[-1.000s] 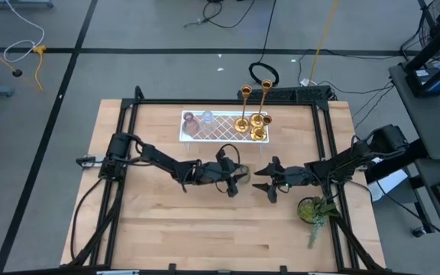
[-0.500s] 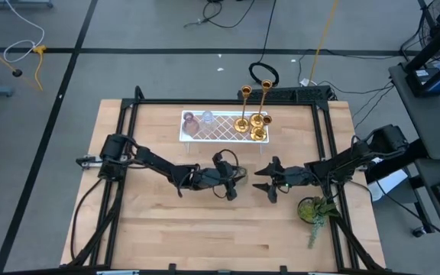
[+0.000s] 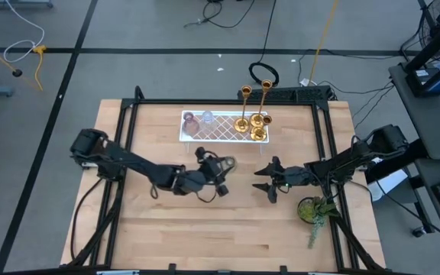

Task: Pick & Place candle stick holders
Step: Put the green glass candle holder on the shelf

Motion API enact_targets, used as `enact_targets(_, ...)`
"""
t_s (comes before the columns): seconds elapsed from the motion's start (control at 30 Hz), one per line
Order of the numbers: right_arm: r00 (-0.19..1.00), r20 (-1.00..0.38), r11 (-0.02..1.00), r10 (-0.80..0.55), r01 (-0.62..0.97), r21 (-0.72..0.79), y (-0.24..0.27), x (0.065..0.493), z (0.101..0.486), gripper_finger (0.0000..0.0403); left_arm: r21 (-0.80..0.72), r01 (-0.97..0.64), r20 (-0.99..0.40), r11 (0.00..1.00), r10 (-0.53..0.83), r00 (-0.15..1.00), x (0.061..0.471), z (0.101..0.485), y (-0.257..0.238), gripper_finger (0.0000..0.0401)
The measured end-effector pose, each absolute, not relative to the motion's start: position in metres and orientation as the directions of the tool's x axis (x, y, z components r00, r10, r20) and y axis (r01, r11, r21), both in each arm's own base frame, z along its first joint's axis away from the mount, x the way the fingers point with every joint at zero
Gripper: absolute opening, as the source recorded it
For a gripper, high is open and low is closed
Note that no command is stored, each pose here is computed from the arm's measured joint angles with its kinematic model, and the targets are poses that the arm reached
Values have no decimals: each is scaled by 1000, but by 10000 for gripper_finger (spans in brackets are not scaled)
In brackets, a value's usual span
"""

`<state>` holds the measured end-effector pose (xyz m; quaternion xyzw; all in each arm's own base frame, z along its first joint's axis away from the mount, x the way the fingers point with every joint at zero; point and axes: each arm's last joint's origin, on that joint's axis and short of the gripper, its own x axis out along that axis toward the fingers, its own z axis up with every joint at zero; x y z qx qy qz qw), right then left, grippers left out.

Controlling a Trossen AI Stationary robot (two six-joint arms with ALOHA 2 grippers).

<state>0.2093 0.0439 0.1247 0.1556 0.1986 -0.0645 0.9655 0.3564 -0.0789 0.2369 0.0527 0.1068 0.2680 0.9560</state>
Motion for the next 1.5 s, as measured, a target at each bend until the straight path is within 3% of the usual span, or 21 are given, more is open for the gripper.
enact_targets(0.3, 913, -402, 943, -63, 186, 275, 44, 209, 125, 242, 200, -575, -93, 793, 599, 795, 345, 274, -51, 153)
enact_targets(0.63, 913, -402, 943, -62, 186, 275, 44, 209, 125, 242, 139, -602, -130, 786, 618, 776, 354, 266, 3, 154)
enact_targets(1.17, 913, -402, 943, -62, 186, 275, 44, 209, 125, 242, 134, -662, -186, 737, 675, 714, 351, 260, 32, 154)
enact_targets(1.5, 914, -400, 943, -62, 185, 276, 44, 209, 125, 242, 108, -633, -213, 767, 640, 738, 354, 255, 38, 173)
